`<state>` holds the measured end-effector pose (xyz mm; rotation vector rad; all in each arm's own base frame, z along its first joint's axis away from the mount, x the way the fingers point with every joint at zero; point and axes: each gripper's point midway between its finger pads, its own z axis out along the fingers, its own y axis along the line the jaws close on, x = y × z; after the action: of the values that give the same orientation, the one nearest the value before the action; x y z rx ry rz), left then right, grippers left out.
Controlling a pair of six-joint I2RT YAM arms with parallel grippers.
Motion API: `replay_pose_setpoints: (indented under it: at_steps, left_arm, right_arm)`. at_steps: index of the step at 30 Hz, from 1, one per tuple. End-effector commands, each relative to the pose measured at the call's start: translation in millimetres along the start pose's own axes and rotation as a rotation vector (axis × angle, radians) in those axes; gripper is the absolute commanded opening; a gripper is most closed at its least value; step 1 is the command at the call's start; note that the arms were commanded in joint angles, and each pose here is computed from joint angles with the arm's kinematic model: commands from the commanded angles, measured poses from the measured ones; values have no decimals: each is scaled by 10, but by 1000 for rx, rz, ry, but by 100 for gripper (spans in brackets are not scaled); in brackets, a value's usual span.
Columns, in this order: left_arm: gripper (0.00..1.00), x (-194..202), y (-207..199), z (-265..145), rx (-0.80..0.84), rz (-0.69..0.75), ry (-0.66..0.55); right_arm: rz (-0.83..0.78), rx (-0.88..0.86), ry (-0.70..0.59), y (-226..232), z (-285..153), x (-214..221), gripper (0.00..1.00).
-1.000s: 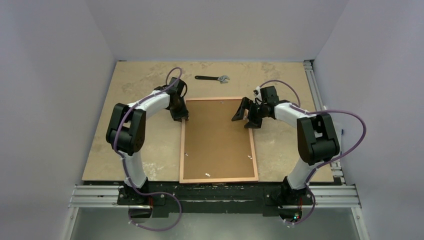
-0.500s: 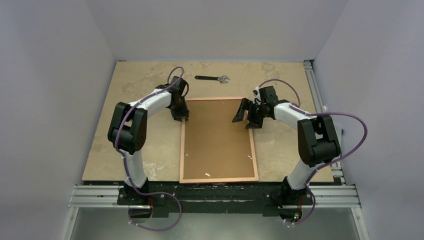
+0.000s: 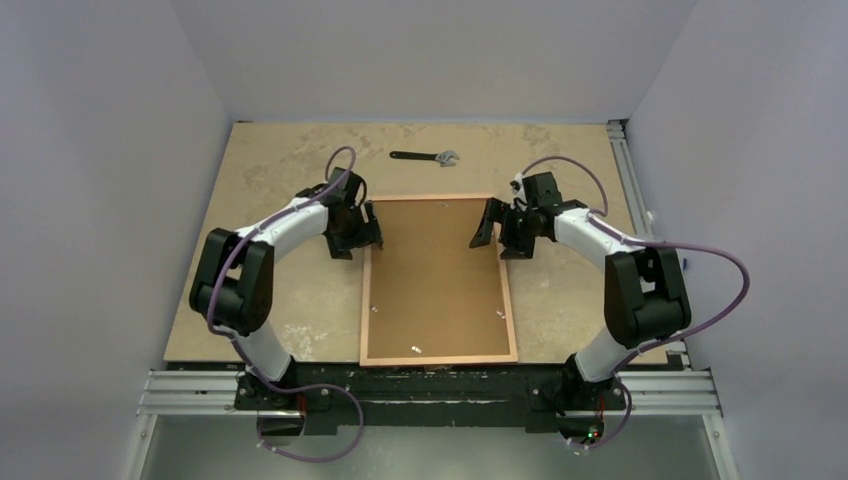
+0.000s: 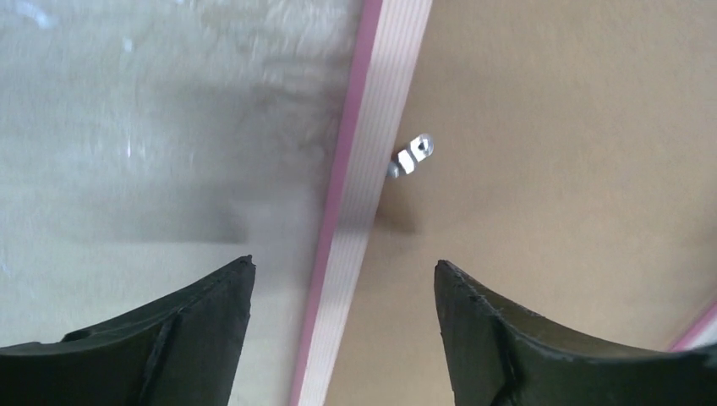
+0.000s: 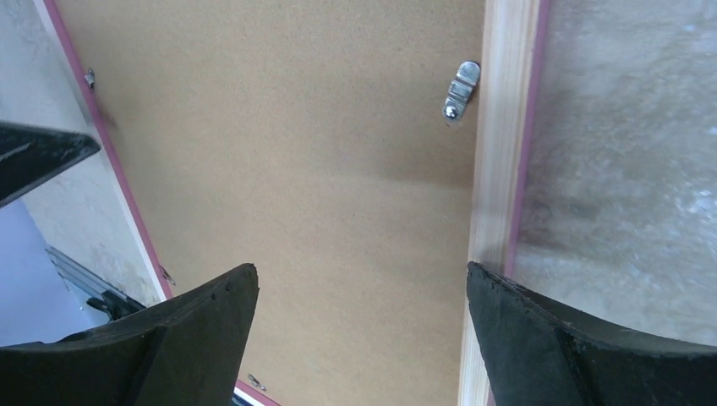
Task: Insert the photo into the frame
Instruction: Install the photo frame at the center of the board.
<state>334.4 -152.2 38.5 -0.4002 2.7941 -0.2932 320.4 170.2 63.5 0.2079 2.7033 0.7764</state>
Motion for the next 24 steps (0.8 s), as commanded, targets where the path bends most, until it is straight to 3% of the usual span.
replay_pose_setpoints:
  at_steps: [1, 2, 3, 4, 14, 24]
  left_arm:
    - [77, -5, -181, -351, 145, -42, -70]
    - [78, 49, -158, -368, 150, -53, -65]
    - [95, 102, -132, -384, 151, -67, -61]
    - [99, 157, -103, -395, 152, -76, -57]
    - [99, 698, 111, -285, 173, -112, 17]
    - [98, 706, 70, -356, 145, -112, -2]
  right_arm:
    - [-27, 40, -47, -62, -190, -10, 94]
    - [-28, 49, -54, -74, -213, -7, 95]
    - [-28, 59, -60, -91, -233, -2, 95]
    - [-29, 75, -68, -115, -256, 1, 96]
    - [-5, 232, -82, -449, -153, -26, 95]
    - [-47, 379, -109, -406, 56, -576, 91]
